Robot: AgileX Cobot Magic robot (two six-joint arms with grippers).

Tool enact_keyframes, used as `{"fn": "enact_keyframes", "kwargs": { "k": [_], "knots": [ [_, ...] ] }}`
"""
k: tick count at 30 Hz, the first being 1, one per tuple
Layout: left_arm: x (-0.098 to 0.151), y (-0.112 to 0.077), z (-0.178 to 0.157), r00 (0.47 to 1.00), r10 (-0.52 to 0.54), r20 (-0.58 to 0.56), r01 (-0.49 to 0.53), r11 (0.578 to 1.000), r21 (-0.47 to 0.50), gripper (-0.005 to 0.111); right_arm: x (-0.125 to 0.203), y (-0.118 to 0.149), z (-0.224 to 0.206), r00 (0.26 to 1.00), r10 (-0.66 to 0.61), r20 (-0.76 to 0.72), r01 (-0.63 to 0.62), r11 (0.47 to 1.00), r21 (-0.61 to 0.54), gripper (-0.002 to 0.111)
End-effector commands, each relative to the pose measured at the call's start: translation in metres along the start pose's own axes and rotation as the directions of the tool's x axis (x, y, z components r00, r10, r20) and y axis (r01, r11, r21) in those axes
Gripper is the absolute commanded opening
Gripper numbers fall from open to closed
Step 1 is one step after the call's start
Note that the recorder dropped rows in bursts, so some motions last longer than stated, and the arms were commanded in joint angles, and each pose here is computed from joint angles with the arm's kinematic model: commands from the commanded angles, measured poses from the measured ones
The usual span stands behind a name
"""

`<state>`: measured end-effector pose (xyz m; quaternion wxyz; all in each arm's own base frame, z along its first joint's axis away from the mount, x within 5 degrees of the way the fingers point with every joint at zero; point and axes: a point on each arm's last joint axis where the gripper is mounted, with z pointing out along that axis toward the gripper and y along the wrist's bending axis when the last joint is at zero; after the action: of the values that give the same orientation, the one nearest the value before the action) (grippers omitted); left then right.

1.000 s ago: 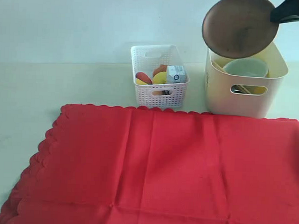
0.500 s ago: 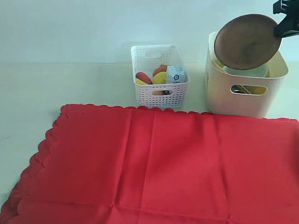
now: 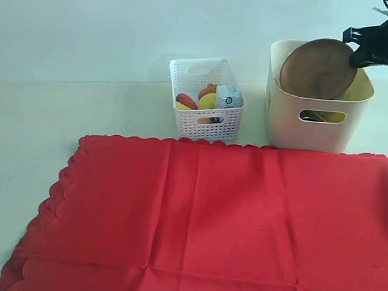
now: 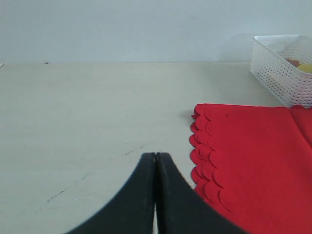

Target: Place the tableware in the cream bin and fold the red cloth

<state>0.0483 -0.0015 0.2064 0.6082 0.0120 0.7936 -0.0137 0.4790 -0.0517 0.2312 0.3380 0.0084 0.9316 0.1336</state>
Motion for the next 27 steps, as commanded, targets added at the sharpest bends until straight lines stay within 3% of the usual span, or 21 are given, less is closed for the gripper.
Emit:
{"fn": "enact_keyframes", "kwargs": {
  "k": [1, 8, 12, 17, 20, 27],
  "knots": [
    [0.0, 0.0, 0.0, 1.0, -0.004, 0.014, 0.004, 1.0, 0.001, 0.0, -0.003, -0.004, 0.004, 0.999, -0.017, 0.028, 0.017, 1.0, 0.006, 0.006],
    [0.0, 0.0, 0.0, 1.0, -0.004, 0.014, 0.004, 1.0, 0.001, 0.0, -0.01, 0.001, -0.009, 0.998, -0.03, 0.061, 0.029, 1.0, 0.011, 0.041],
    [0.0, 0.0, 0.0, 1.0, -0.004, 0.014, 0.004, 1.0, 0.001, 0.0, -0.016, 0.008, -0.028, 0.996, -0.035, 0.079, 0.034, 0.999, 0.012, 0.044],
    [0.0, 0.0, 0.0, 1.0, -0.004, 0.014, 0.004, 1.0, 0.001, 0.0, -0.019, 0.032, -0.082, 0.995, -0.093, 0.045, 0.095, 0.995, -0.031, 0.043],
    [0.0, 0.0, 0.0, 1.0, -0.004, 0.014, 0.004, 1.0, 0.001, 0.0, -0.012, 0.042, -0.106, 0.992, -0.115, 0.052, 0.117, 0.992, -0.036, 0.034],
    [0.0, 0.0, 0.0, 1.0, -0.004, 0.014, 0.004, 1.0, 0.001, 0.0, 0.045, 0.063, -0.147, 0.987, -0.143, 0.073, 0.148, 0.987, -0.069, 0.0]
  ]
}}
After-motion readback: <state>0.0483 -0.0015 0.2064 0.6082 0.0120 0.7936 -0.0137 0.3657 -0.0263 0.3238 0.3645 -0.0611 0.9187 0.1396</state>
